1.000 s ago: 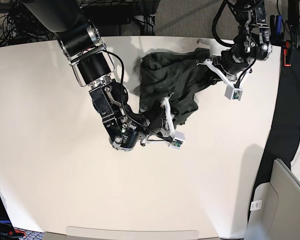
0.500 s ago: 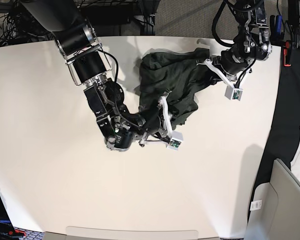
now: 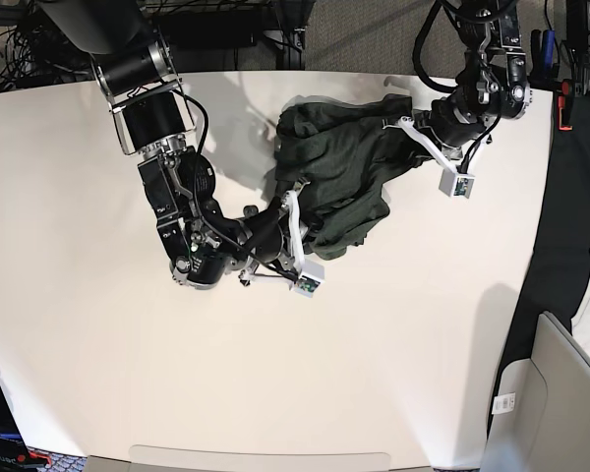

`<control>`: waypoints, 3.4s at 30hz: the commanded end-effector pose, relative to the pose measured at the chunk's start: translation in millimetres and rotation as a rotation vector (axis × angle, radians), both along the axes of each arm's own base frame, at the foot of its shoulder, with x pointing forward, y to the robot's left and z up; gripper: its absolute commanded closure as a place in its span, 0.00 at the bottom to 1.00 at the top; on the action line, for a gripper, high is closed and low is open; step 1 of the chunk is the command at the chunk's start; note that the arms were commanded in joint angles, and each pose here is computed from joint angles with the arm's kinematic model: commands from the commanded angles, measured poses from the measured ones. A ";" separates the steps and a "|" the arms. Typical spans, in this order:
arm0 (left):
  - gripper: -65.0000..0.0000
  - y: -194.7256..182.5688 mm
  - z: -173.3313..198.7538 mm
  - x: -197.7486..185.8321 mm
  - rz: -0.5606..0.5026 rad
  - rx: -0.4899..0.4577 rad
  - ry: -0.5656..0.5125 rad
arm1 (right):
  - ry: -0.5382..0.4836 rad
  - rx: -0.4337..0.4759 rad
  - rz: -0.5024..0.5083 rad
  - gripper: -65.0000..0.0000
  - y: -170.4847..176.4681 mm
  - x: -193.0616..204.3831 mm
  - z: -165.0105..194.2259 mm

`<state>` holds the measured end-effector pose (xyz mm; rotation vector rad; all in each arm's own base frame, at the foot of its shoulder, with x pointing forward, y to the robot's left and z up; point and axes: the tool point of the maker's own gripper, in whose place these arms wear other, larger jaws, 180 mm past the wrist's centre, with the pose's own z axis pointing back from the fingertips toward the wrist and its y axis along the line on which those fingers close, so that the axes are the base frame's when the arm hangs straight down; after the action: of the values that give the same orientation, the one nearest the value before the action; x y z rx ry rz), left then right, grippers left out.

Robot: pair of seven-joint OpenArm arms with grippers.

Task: Fold the T-shirt properly
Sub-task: 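Pull the shirt edge toward the arms with the right gripper, left gripper holding, then spread the folded shirt flat between both grippers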

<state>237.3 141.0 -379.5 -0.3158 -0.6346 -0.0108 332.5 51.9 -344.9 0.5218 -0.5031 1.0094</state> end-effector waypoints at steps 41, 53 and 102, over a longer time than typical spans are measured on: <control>0.99 -4.1 36.8 -20.3 0.049 -0.027 -0.204 | -0.106 0.513 -0.070 0.94 123.0 20.2 32.1; 0.99 -8.9 21.7 -55.8 0.039 -0.038 -0.115 | -0.310 0.460 -0.116 0.94 63.3 49.3 78.5; 0.99 1.4 -21.1 -36.5 -0.034 -0.146 0.168 | -0.185 -0.092 -0.248 0.94 -40.6 10.4 -29.0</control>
<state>197.9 137.8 -404.5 -0.4739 -0.4453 0.0364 332.5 10.0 -387.9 0.2766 -0.6184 0.8382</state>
